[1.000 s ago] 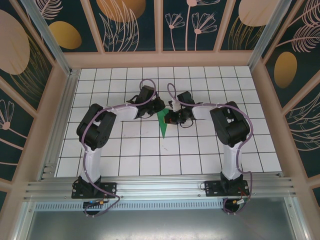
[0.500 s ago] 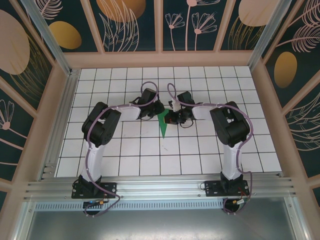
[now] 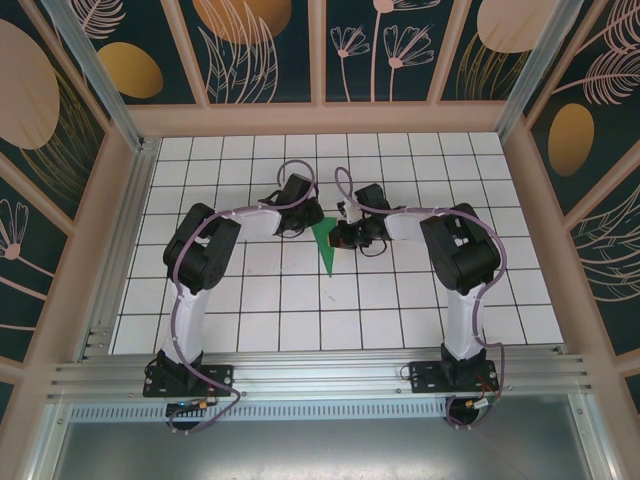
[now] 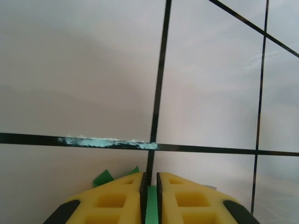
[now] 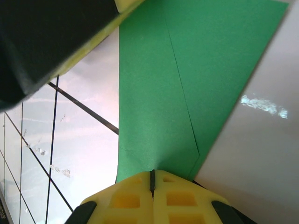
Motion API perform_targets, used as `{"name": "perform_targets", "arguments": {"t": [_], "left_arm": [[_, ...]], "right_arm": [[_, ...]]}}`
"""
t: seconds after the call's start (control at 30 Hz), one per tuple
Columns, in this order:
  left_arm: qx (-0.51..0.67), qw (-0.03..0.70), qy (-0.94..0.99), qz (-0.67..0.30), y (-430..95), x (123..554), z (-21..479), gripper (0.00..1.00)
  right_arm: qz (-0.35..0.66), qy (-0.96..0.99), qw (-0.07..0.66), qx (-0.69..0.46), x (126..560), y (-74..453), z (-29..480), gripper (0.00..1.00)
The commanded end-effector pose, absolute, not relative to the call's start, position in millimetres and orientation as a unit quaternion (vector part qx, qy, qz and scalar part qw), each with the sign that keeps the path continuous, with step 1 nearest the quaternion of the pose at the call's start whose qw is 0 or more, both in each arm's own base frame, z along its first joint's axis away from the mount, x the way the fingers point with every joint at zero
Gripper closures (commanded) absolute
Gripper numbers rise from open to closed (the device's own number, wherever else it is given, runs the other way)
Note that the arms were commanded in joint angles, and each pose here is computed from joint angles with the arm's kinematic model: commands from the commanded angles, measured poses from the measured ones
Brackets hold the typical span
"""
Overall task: Fold a paper plane with a square sheet of paper (pick it up from the middle)
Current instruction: Fold the wing for the fifth time at the center of the table.
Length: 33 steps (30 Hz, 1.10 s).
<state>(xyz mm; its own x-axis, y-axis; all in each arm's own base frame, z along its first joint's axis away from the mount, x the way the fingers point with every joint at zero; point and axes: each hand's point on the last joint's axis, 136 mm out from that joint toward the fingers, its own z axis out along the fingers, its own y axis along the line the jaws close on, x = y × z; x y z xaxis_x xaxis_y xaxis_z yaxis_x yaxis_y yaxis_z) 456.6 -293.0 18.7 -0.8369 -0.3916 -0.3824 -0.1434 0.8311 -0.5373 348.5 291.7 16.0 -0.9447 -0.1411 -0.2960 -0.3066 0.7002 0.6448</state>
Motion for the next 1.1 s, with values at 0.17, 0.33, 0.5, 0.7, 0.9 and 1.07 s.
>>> {"name": "perform_targets", "arguments": {"t": [0.17, 0.33, 0.5, 0.7, 0.9, 1.07], "left_arm": [[-0.169, 0.279, 0.925, -0.195, -235.5, 488.7, 19.8, 0.79], [-0.121, 0.302, 0.913, -0.245, -252.2, 492.5, 63.9, 0.76], [-0.072, 0.275, 0.89, -0.356, -286.4, 468.0, 86.7, 0.75], [-0.046, 0.237, 0.894, -0.377, -315.6, 443.2, 69.2, 0.77], [-0.063, 0.211, 0.921, -0.321, -309.1, 439.0, 30.1, 0.82], [-0.076, 0.196, 0.938, -0.275, -297.6, 439.1, 3.8, 0.85]], "right_arm": [[0.282, 0.955, 0.013, -0.096, 299.6, 257.4, -41.7, 1.0], [0.285, 0.953, 0.015, -0.098, 301.4, 259.5, -39.8, 1.0], [0.288, 0.953, 0.013, -0.097, 300.2, 260.4, -40.0, 1.0], [0.293, 0.951, 0.011, -0.095, 300.5, 261.9, -40.2, 1.0], [0.303, 0.948, 0.014, -0.098, 303.3, 266.3, -34.4, 1.0], [0.318, 0.942, 0.022, -0.108, 307.5, 272.3, -24.8, 1.0]]}}
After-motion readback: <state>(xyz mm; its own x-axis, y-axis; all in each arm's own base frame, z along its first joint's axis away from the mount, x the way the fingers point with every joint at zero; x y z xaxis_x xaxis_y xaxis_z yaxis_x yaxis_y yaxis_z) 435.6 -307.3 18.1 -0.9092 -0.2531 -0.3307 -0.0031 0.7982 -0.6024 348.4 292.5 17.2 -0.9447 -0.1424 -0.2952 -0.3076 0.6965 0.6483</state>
